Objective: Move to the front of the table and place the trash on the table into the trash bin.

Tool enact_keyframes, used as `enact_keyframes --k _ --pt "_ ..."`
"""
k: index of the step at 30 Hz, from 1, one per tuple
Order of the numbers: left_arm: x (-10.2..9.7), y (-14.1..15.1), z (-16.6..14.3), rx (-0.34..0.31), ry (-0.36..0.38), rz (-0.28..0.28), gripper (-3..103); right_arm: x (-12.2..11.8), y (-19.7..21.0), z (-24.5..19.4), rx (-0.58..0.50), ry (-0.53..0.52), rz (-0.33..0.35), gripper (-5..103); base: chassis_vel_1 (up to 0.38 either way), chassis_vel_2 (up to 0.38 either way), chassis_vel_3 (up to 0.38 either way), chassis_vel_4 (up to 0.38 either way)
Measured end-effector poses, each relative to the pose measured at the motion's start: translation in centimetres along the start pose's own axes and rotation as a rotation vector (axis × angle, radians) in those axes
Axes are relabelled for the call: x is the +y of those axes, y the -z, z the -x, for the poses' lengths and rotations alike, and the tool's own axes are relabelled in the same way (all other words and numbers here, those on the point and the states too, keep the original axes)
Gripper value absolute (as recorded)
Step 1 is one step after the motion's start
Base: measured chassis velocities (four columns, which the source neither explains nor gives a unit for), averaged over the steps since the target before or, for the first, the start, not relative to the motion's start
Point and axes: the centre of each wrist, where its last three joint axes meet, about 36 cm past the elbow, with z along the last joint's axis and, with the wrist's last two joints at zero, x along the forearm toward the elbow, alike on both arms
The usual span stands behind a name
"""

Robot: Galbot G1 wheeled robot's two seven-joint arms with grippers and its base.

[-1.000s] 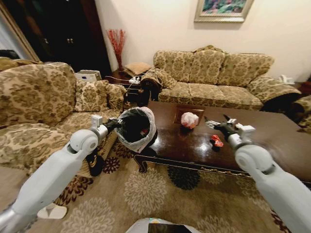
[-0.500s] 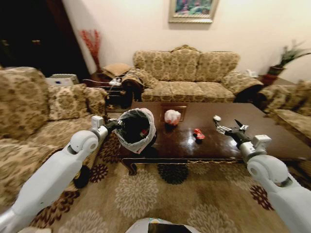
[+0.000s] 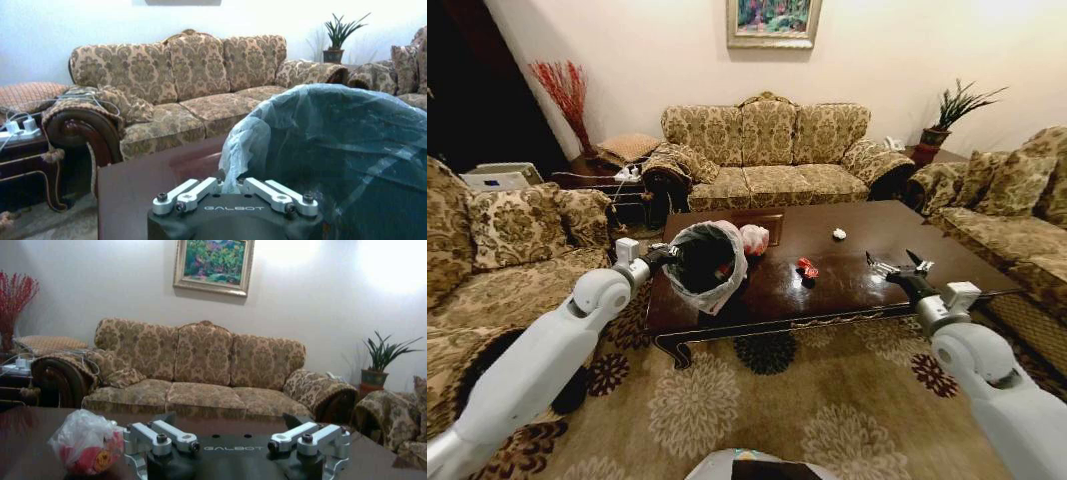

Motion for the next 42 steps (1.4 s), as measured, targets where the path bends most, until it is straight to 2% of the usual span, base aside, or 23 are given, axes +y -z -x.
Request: enact_keyframes --k 13,25,30,42 --pt "-0.6 0.3 -0.4 0.007 0.012 0.003 3 0.5 -1.0 -0.3 0.020 -0.008 0.005 100 -0.122 0.135 0.140 -0.124" --pt "-0.3 0.8 -0.5 0.009 0.077 0.012 3 0.4 -2.1 -0.3 0.033 -0.028 0.009 100 0.052 0.052 0.055 0.062" --pt "-0.3 0.5 -0.3 0.005 0.078 0.012 3 0.4 -2.3 -0.1 0.043 -0.006 0.056 100 0.029 0.063 0.064 0.032" --pt "-0.3 0.4 -0.6 0.007 0.099 0.018 3 0.6 -2.6 0.4 0.042 0.013 0.065 100 -0.015 0.025 0.030 -0.021"
